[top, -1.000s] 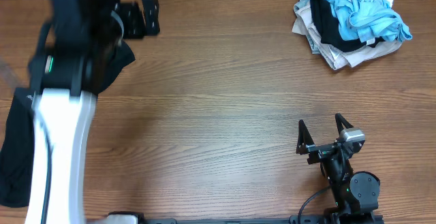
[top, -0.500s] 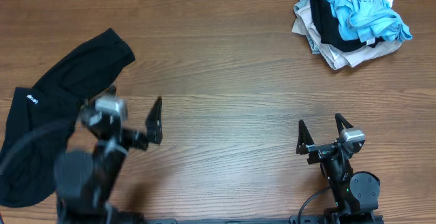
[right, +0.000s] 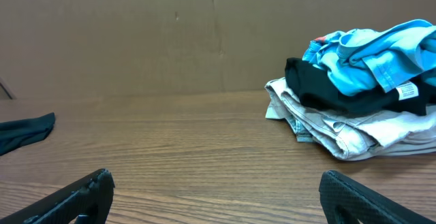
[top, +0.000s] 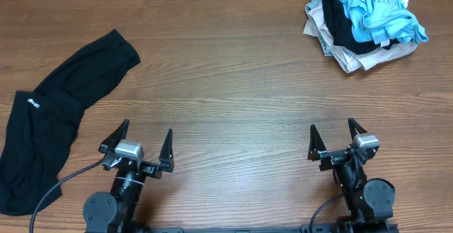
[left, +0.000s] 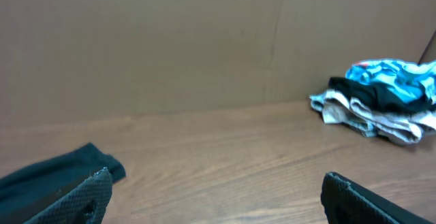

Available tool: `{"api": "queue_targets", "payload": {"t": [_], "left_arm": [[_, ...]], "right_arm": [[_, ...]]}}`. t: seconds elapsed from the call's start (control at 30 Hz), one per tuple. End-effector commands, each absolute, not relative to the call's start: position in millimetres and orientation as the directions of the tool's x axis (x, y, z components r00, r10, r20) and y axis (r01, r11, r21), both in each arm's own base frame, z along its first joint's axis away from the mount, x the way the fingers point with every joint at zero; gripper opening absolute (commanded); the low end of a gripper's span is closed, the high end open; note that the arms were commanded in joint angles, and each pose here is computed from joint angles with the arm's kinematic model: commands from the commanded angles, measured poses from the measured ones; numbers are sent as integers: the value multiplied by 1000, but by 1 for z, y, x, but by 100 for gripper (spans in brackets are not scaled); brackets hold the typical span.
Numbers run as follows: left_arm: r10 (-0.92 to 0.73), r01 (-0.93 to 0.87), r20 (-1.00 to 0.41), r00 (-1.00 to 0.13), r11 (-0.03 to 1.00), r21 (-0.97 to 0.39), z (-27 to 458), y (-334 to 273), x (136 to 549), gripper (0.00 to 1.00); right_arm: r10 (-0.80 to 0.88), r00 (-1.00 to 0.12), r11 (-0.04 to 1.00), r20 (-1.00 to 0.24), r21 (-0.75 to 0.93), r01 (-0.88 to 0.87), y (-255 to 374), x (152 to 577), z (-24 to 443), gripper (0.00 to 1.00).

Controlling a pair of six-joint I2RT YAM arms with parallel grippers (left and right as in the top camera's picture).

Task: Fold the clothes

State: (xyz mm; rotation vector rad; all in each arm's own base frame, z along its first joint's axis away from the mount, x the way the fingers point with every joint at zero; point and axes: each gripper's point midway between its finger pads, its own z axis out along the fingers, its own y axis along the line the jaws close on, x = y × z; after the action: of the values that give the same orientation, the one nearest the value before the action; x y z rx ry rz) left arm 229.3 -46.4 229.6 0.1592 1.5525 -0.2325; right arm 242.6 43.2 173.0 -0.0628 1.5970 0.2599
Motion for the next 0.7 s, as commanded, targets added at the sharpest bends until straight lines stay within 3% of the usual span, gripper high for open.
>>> {"api": "queue_targets", "payload": {"t": [0.0, 0.27, 0.57, 0.67], "left_arm": [[-31, 225, -999, 42, 974, -21, 222, -42, 232, 100], [-35, 228, -997, 61, 973, -20, 201, -43, 239, 100], [-29, 205, -997, -73, 978, -44, 159, -40, 242, 100], [-29, 206, -997, -69, 978, -42, 160, -40, 242, 100]], "right_arm": [[117, -41, 970, -992, 123, -209, 45, 242, 172, 100], [117, -41, 970, -992, 123, -209, 45, 242, 172, 100], [117, -41, 970, -992, 123, -209, 45, 242, 172, 100], [117, -41, 970, -992, 123, -209, 45, 242, 172, 100]]}}
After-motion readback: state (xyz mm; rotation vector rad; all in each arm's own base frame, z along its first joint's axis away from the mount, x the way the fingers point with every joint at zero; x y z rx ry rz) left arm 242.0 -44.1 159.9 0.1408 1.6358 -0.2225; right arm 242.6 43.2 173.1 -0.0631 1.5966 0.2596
